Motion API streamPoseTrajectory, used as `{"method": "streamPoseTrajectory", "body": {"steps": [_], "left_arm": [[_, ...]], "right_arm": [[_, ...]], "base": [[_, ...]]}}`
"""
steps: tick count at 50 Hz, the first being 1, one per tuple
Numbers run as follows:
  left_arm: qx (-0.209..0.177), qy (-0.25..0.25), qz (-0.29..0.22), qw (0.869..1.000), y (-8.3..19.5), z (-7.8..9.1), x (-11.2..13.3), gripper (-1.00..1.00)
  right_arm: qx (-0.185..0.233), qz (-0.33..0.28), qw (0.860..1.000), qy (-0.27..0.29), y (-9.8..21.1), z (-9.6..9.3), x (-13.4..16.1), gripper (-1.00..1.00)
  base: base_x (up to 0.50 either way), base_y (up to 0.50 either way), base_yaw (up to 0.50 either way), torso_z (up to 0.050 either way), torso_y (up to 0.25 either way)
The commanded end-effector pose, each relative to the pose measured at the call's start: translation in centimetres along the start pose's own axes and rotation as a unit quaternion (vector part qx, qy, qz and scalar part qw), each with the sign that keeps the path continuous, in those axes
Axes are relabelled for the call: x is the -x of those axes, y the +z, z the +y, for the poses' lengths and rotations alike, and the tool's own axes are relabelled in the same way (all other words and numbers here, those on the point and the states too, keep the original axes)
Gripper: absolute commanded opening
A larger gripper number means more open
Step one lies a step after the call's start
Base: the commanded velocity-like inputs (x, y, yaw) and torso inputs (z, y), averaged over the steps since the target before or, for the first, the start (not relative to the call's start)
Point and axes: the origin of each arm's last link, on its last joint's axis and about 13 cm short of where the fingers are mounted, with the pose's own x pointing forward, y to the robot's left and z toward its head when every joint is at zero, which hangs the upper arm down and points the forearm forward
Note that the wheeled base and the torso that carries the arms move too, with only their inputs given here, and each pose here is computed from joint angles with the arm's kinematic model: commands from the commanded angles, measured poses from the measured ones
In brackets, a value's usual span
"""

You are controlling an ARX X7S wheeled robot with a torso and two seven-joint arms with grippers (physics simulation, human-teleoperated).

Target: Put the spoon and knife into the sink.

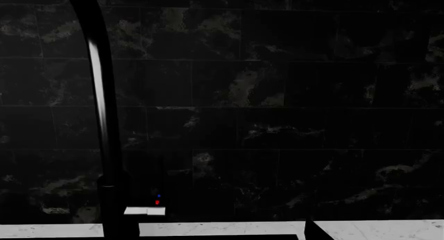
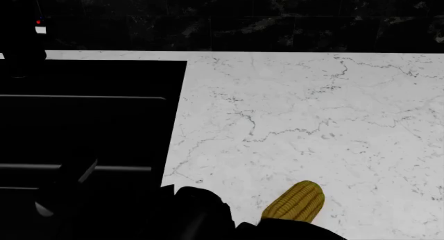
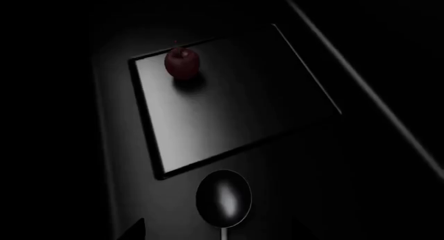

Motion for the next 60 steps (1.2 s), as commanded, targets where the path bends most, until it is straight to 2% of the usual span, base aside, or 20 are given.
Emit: {"method": "streamPoseTrajectory", "body": {"steps": [1, 9, 12, 14, 15, 23, 27, 30, 34, 38, 41, 44, 45, 51, 52, 53, 56, 57, 59, 60], "left_arm": [[0.009, 0.006, -0.001, 1.000, 0.3, 0.0, 0.0, 1.00], [0.007, 0.001, -0.003, 1.000, 0.6, -0.2, -0.2, 1.00], [0.007, 0.001, -0.003, 1.000, 0.7, -0.3, -0.1, 1.00], [0.007, 0.001, -0.003, 1.000, 0.7, -0.3, -0.1, 1.00], [0.006, 0.000, -0.004, 1.000, 0.7, -0.2, 0.0, 1.00], [0.006, -0.002, -0.006, 1.000, 0.9, -0.2, 0.2, 1.00], [0.007, 0.000, -0.006, 1.000, 0.9, 0.0, 0.2, 1.00], [0.007, -0.002, -0.008, 1.000, 1.0, 0.0, 0.3, 1.00], [0.006, -0.003, -0.008, 1.000, 0.9, -0.1, 0.4, 1.00], [0.007, 0.000, -0.008, 1.000, 0.9, 0.0, 0.4, 1.00], [0.006, -0.001, -0.009, 1.000, 1.0, 0.0, 0.5, 1.00], [0.008, -0.002, -0.009, 1.000, 0.9, 0.0, 0.5, 1.00], [0.008, -0.002, -0.009, 1.000, 0.9, 0.0, 0.5, 1.00], [0.007, -0.004, -0.010, 1.000, 0.9, -0.1, 0.6, 1.00], [0.008, -0.005, -0.010, 1.000, 1.0, -0.1, 0.6, 1.00], [0.007, -0.005, -0.010, 1.000, 1.0, -0.1, 0.6, 1.00], [0.007, -0.005, -0.011, 1.000, 1.0, -0.1, 0.6, 1.00], [0.006, -0.005, -0.010, 1.000, 1.0, -0.1, 0.6, 1.00], [0.005, -0.003, -0.010, 1.000, 0.9, 0.0, 0.5, 1.00], [0.006, -0.002, -0.010, 1.000, 0.9, 0.0, 0.5, 1.00]], "right_arm": [[-0.009, -0.016, 1.000, 0.020, 1.9, 0.7, 0.7, 1.00], [0.022, -0.057, 0.998, -0.029, 6.6, 0.5, 3.5, 1.00], [0.045, -0.060, 0.996, -0.054, 7.5, 0.6, 4.9, 1.00], [0.045, -0.060, 0.996, -0.054, 7.5, 0.6, 4.9, 1.00], [0.058, -0.058, 0.994, -0.070, 7.7, 0.4, 6.6, 1.00], [0.039, -0.064, 0.990, -0.122, 5.8, -0.6, 10.6, 1.00], [0.010, -0.081, 0.982, -0.173, 3.5, -1.0, 14.4, 1.00], [-0.005, -0.112, 0.974, -0.196, 3.0, -0.6, 16.5, 1.00], [-0.015, -0.172, 0.956, -0.236, 3.1, 1.1, 20.4, 1.00], [-0.021, -0.232, 0.927, -0.292, 3.6, 3.5, 25.5, 1.00], [-0.021, -0.254, 0.905, -0.341, 4.1, 4.9, 28.9, 1.00], [-0.026, -0.258, 0.890, -0.374, 3.7, 5.7, 30.7, 1.00], [-0.036, -0.261, 0.880, -0.394, 3.3, 6.1, 31.4, 1.00], [-0.080, -0.286, 0.830, -0.471, 1.7, 7.1, 32.0, 1.00], [-0.061, -0.286, 0.803, -0.520, 1.4, 7.1, 32.0, 1.00], [-0.084, -0.290, 0.812, -0.500, 1.0, 7.2, 31.8, 1.00], [-0.081, -0.278, 0.794, -0.534, 0.3, 7.3, 31.6, 1.00], [-0.074, -0.286, 0.776, -0.557, -0.1, 7.5, 31.7, 1.00], [-0.085, -0.306, 0.776, -0.545, -0.6, 8.0, 31.7, 1.00], [-0.089, -0.315, 0.770, -0.548, -0.7, 8.1, 31.7, 1.00]], "base": [[0.00, 0.00, 0.00, 0.000, 0.000], [0.00, 0.00, 0.00, 0.000, 0.000], [0.00, 0.00, 0.00, 0.000, 0.000], [0.00, 0.00, 0.00, 0.000, 0.000], [0.00, 0.00, 0.00, 0.000, 0.000], [0.00, 0.00, 0.00, 0.000, 0.000], [0.00, 0.00, 0.00, 0.000, 0.000], [0.00, 0.00, 0.00, 0.000, 0.000], [0.00, 0.00, 0.00, 0.000, 0.000], [0.00, 0.00, 0.00, 0.000, 0.000], [0.00, 0.00, 0.00, 0.000, 0.000], [0.00, 0.00, 0.00, 0.000, 0.000], [0.00, 0.00, 0.00, 0.000, 0.000], [0.00, 0.00, 0.00, 0.000, 0.000], [0.00, 0.00, 0.00, 0.000, 0.000], [0.00, 0.00, 0.00, 0.000, 0.000], [0.00, 0.00, 0.00, 0.000, 0.000], [0.00, 0.00, 0.00, 0.000, 0.000], [0.00, 0.00, 0.00, 0.000, 0.000], [0.00, 0.00, 0.00, 0.000, 0.000]]}}
